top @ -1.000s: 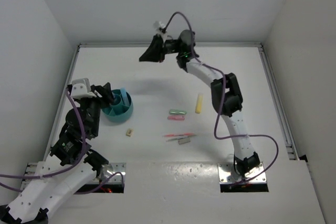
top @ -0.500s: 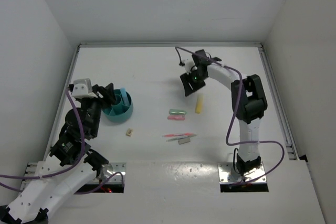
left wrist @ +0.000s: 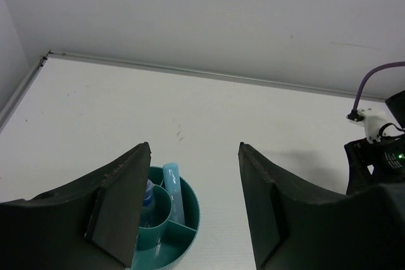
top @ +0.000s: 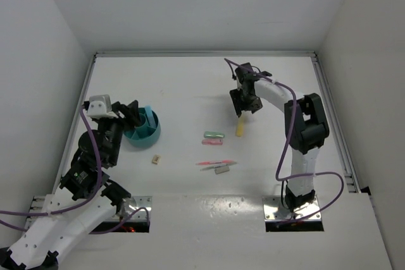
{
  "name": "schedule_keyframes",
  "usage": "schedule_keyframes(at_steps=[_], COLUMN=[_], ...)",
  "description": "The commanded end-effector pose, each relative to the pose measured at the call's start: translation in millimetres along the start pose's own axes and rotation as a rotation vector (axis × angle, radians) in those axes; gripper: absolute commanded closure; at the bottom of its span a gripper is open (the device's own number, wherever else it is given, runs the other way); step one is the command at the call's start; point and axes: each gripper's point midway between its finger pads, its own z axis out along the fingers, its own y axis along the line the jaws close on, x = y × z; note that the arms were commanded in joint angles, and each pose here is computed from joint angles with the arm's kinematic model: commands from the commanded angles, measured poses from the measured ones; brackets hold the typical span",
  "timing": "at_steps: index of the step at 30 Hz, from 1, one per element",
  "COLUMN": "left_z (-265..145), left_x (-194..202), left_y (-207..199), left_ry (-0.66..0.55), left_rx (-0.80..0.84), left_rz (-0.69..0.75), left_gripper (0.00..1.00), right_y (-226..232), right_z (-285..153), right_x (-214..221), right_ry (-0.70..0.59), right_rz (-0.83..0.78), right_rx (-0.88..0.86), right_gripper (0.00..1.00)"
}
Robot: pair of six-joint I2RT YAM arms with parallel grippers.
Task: Sort the stationery into containers
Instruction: Pick up the stationery from the center of the board, then place the stationery in the storage box.
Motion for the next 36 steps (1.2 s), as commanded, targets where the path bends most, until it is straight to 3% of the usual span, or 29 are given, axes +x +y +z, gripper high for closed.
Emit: schedule_keyframes(at_steps=[1, 7, 15, 22, 24, 26, 28, 32, 34, 35, 36], left_z=[-2, -4, -4, -4, -4, -4, -4, -2, -2, -2, -2], left_x=[-22, -24, -24, -24, -24, -24, -24, -20, -21, -21, -21], left_y=[-3, -3, -3, -3, -3, -3, -3, 2, 3, 6, 6], left_ry=[-0.049, -0.057, -0.057, -0.057, -0.057, -0.057, -0.057, -0.045, -0.046, -0.049, -0.049], left_rx=[0.018, 0.019, 0.019, 0.019, 0.019, 0.019, 0.019, -0.011, -0.02, -0.032, -0.032], left_rz=[-0.036, -0.041, -0.041, -0.041, -0.041, -0.041, -0.041, -0.031, -0.031, -0.031, -0.031], left_gripper=[0.37, 0.37, 0.37, 0.37, 0.37, 0.37, 0.37, 0.37, 0.37, 0.37, 0.37], right_y=[12, 27, 31, 42, 58, 83, 102, 156, 180, 193, 203], right_z=[4, 13, 36, 40, 34, 12, -5, -56, -56, -56, -69], right_x=[13, -1, 8, 16, 7, -29, -59, -131, -137, -132, -151], right_ry=[0.048, 0.044, 0.098, 0.13, 0.094, -0.045, -0.206, -0.676, -0.757, -0.729, -0.787], right_rz=[0.091, 0.192, 0.247, 0.258, 0.179, 0.031, -0.224, -0.672, -0.81, -0.831, -0.845], right_rx=[-0.04, -0.092, -0.081, -0.139, -0.263, -0.414, -0.468, -0.536, -0.589, -0.687, -0.724], right_gripper=[0.4, 0.49, 0.52, 0.84, 0.96, 1.0, 1.0, 1.0, 1.0, 1.0, 1.0])
